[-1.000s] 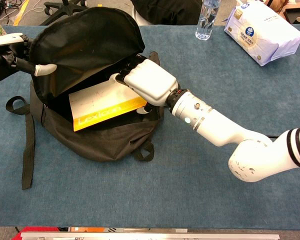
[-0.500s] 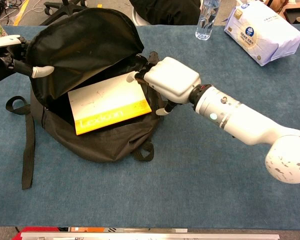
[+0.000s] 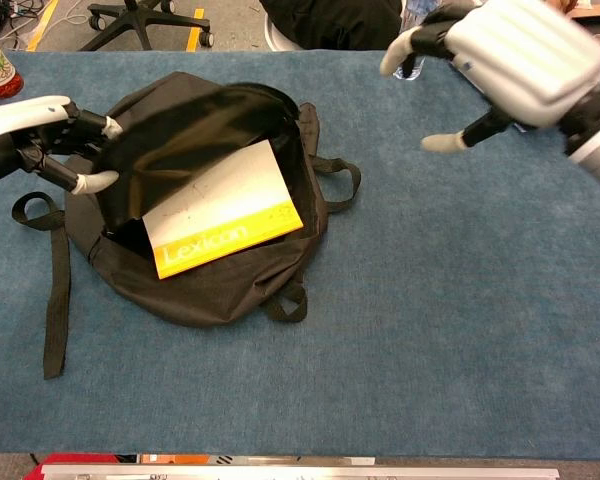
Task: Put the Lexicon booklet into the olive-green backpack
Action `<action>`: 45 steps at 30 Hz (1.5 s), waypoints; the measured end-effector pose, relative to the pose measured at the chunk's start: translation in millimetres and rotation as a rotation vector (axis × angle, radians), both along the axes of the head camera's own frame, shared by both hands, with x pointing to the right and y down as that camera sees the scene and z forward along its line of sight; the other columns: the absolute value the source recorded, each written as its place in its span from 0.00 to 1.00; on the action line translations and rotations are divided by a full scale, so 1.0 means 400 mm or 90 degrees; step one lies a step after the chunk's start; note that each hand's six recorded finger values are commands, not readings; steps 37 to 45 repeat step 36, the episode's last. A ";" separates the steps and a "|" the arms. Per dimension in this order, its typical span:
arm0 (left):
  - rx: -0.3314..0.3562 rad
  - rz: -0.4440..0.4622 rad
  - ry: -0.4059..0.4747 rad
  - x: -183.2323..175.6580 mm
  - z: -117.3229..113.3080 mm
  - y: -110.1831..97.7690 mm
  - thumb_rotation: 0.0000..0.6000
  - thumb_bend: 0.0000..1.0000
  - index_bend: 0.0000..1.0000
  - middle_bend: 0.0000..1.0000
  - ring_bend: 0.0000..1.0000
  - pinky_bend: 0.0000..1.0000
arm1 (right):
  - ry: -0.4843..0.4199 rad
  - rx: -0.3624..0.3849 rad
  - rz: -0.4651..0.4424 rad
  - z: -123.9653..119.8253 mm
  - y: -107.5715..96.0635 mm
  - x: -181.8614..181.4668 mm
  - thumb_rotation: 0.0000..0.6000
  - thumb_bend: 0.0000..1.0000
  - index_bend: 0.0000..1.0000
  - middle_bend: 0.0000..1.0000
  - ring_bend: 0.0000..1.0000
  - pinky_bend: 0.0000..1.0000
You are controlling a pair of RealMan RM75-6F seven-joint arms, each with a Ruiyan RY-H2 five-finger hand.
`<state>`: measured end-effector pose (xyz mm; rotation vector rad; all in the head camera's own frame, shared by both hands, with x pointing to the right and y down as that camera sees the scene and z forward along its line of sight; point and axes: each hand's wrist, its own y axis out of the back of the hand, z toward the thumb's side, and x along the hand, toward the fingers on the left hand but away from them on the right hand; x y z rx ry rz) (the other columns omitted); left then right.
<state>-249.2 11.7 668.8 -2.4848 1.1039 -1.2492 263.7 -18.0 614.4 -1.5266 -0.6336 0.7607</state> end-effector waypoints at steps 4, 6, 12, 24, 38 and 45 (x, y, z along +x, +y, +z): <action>0.019 0.090 -0.046 0.019 0.001 0.025 1.00 0.42 0.17 0.17 0.13 0.21 | -0.004 0.017 0.049 -0.045 -0.010 0.077 1.00 0.00 0.36 0.44 0.29 0.47; 0.029 0.122 -0.063 0.028 0.000 0.035 1.00 0.40 0.12 0.16 0.12 0.20 | 0.002 0.018 0.072 -0.052 -0.015 0.110 1.00 0.00 0.36 0.44 0.29 0.47; 0.078 0.134 -0.075 0.036 -0.019 0.038 1.00 0.39 0.11 0.16 0.12 0.20 | 0.031 0.010 0.138 -0.050 -0.020 0.208 1.00 0.00 0.36 0.44 0.29 0.47; 0.273 0.003 -0.161 -0.127 -0.064 0.003 1.00 0.39 0.23 0.21 0.15 0.20 | 0.083 -0.053 0.283 -0.024 0.056 0.430 1.00 0.14 0.53 0.55 0.44 0.57; 0.335 -0.145 -0.287 -0.368 -0.091 0.135 1.00 0.39 0.27 0.22 0.15 0.20 | 0.082 -0.070 0.377 -0.040 0.157 0.570 1.00 0.19 0.65 0.63 0.52 0.60; 0.335 -0.145 -0.287 -0.368 -0.091 0.135 1.00 0.39 0.27 0.22 0.15 0.20 | 0.082 -0.070 0.377 -0.040 0.157 0.570 1.00 0.19 0.65 0.63 0.52 0.60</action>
